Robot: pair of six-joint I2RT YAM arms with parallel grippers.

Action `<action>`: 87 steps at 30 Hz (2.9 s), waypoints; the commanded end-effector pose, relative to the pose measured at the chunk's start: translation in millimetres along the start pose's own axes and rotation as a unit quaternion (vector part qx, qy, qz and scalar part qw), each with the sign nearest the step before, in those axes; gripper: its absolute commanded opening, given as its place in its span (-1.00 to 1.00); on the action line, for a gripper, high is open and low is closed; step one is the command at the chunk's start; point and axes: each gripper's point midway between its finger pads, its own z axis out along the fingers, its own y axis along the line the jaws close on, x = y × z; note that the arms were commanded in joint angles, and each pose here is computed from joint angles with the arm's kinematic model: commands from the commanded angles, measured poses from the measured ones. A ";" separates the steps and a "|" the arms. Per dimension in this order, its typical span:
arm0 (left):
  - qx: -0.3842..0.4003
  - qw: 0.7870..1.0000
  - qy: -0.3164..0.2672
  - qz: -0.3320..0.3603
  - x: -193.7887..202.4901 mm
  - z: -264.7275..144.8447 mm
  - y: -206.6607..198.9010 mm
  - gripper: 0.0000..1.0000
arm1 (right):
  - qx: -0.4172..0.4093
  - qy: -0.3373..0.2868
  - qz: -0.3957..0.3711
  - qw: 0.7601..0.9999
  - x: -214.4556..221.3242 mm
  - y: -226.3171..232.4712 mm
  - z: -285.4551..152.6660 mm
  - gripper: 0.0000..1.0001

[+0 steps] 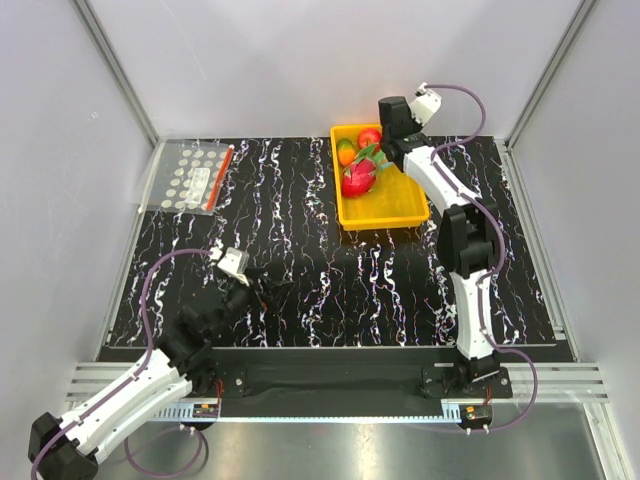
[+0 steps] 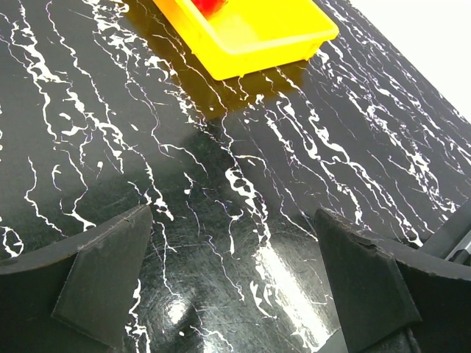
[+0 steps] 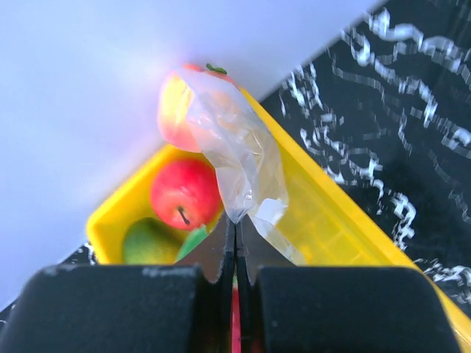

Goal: Place the food in the zip-top bag and seal the zipper
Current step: Pick up the zipper food storage bag from the bin, then place the zipper food storage bag at the center of the board.

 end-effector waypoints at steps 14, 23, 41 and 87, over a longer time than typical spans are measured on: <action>-0.004 1.000 -0.020 0.018 -10.6 10.2 1.2 0.98 | -0.131 -0.050 -0.008 0.990 -124.4 21.0 -138.3 -1.00; 0.002 0.999 -0.032 0.024 -26.0 11.7 -12.1 0.98 | -0.351 0.146 -0.025 0.925 -66.3 49.3 -230.5 -1.00; -0.009 0.998 -0.048 0.036 -46.9 2.4 -18.9 0.98 | -0.525 0.267 -0.142 0.795 21.2 -4.5 -318.2 -1.00; -0.023 0.991 0.104 0.079 4.9 57.0 -33.7 0.98 | -0.298 0.446 -0.158 0.829 129.6 -126.6 -318.0 0.42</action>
